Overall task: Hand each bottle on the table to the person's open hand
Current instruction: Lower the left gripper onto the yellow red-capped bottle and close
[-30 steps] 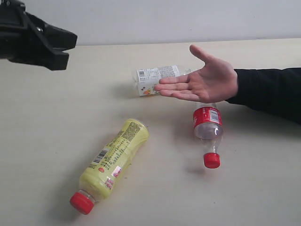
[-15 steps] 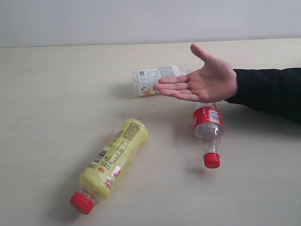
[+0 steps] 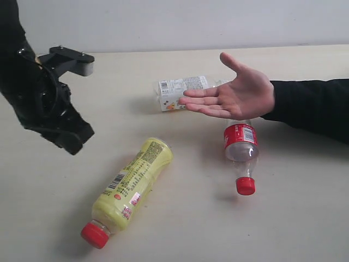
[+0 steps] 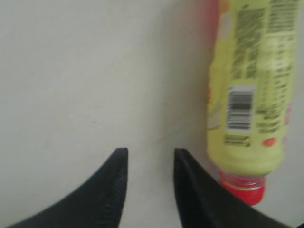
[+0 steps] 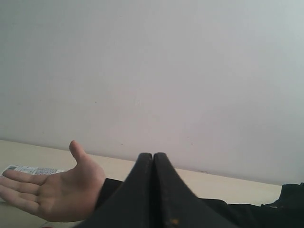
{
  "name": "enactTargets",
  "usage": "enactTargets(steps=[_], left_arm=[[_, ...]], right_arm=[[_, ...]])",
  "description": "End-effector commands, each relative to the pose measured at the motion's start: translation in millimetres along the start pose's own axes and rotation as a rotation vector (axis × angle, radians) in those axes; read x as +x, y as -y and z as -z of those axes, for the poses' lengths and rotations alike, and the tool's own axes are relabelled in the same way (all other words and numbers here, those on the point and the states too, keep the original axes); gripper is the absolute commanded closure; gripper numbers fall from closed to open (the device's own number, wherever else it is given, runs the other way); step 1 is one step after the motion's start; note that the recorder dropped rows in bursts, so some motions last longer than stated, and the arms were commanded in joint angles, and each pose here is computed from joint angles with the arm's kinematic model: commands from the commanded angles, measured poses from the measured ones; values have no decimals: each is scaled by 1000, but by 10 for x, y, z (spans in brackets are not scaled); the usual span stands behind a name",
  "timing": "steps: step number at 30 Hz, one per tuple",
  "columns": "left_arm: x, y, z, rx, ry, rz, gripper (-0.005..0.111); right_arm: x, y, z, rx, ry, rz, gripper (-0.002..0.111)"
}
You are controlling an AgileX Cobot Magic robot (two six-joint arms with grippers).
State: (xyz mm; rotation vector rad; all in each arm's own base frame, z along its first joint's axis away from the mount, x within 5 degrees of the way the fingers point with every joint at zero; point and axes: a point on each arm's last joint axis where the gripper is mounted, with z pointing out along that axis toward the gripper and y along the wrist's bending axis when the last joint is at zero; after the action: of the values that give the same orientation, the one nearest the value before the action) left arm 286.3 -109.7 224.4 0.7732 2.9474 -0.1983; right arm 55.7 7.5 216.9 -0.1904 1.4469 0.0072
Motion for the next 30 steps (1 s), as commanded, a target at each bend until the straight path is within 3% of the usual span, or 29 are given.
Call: enactTargets(steps=[1,6,12,16,24,30], left_arm=[[-158,329,73,77,93,-44,46],[-266,637,75,78,190,-86,41],[-267,871,-24,2,172,-97,41],[-259,909,-195,-123,105,-66,41],[-262,950,-511,-132,-6,-49,31],[-286,940,-692,-137,-38,-30,31]], right_arm=[[11,-1,4,0,4,1,108],[11,-1,4,0,4,1,108],[11,-1,4,0,4,1,108],[11,-1,4,0,4,1,108],[11,-1,4,0,4,1,108],[11,-1,4,0,4,1,108]])
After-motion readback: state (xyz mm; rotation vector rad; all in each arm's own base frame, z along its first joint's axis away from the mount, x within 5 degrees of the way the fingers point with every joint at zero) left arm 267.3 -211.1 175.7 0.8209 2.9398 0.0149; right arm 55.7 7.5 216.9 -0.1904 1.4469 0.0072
